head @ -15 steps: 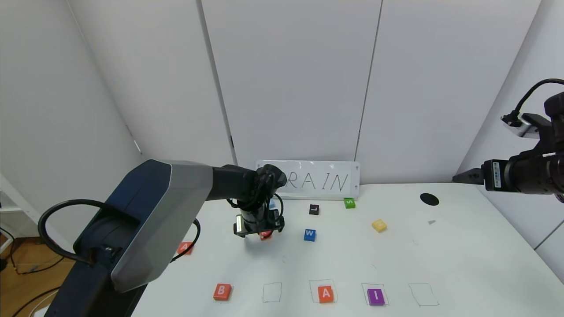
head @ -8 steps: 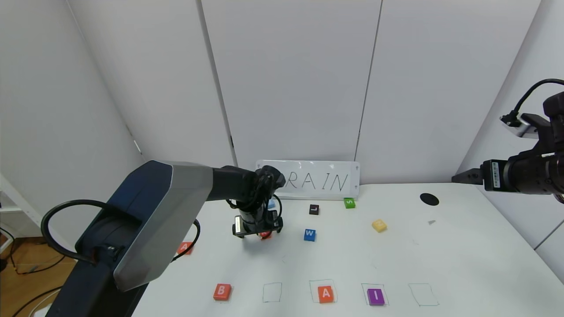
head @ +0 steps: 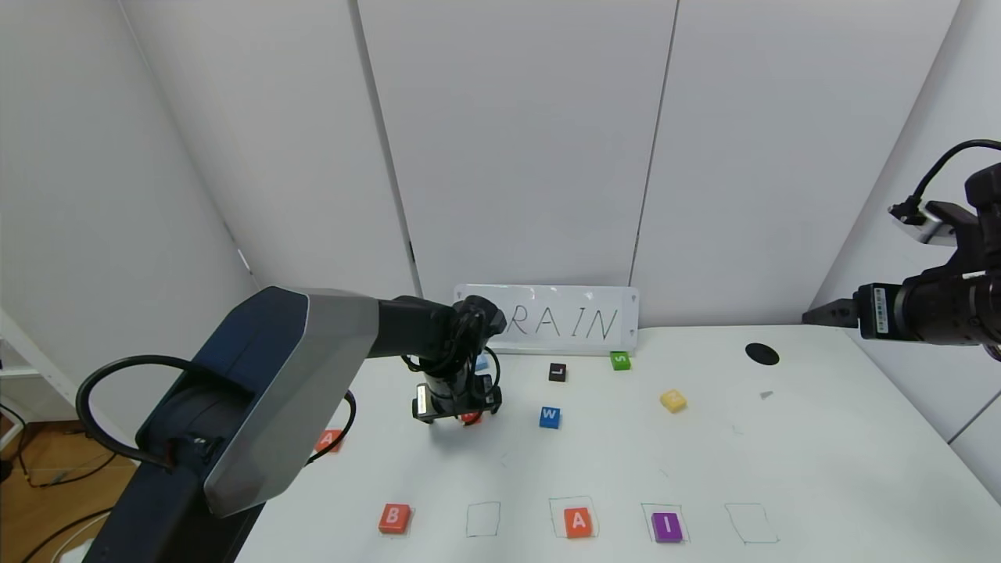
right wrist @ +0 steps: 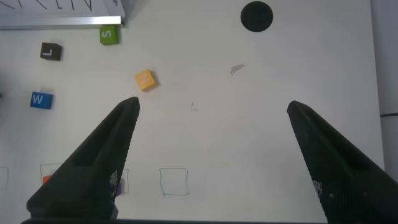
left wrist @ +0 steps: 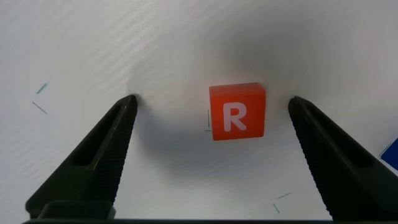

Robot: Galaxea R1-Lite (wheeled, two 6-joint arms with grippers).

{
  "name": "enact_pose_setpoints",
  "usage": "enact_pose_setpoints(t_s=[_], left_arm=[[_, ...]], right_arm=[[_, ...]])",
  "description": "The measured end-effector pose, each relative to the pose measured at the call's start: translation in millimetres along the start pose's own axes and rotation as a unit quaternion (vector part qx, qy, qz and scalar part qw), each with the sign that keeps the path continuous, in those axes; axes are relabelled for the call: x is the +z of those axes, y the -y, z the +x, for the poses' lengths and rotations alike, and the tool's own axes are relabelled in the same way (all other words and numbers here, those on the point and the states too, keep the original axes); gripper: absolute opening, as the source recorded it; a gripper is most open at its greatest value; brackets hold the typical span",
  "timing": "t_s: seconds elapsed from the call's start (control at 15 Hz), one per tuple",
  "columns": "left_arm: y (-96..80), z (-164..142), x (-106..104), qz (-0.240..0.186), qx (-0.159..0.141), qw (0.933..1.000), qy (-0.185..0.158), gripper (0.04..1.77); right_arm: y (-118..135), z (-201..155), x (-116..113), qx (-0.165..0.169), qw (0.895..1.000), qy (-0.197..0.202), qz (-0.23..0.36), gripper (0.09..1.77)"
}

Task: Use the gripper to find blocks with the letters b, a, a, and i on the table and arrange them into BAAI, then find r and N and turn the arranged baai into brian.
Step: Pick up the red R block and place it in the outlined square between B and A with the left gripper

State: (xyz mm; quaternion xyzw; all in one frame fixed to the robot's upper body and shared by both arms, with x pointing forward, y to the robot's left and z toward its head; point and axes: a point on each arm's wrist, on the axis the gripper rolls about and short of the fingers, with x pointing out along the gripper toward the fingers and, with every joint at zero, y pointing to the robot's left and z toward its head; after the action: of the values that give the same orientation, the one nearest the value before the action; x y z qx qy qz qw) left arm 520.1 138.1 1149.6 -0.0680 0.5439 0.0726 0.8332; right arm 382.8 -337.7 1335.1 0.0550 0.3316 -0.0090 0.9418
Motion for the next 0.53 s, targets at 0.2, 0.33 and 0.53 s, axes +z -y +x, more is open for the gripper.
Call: enact_pose_setpoints(t_s=[0.2,0.33,0.53], left_arm=[[0.1,0.2,-0.4,0.000,0.000,1.0000,-0.001,1.39],[0.3,0.2,-1.0,0.001,0.001,1.0000,-0.002,1.10],[1.4,-0.2,-2.3,0.004,0.002,1.0000,-0.004,0.79]], right_arm=[[0.4,-0.7,0.4,0.000,1.000,0.001,0.000,1.71],[0.3,-1.0,0.6,0.000,1.000,0.002,0.000,1.71],[1.0,-1.4,0.9,-0.001,1.000,0.003,0.001,1.71]])
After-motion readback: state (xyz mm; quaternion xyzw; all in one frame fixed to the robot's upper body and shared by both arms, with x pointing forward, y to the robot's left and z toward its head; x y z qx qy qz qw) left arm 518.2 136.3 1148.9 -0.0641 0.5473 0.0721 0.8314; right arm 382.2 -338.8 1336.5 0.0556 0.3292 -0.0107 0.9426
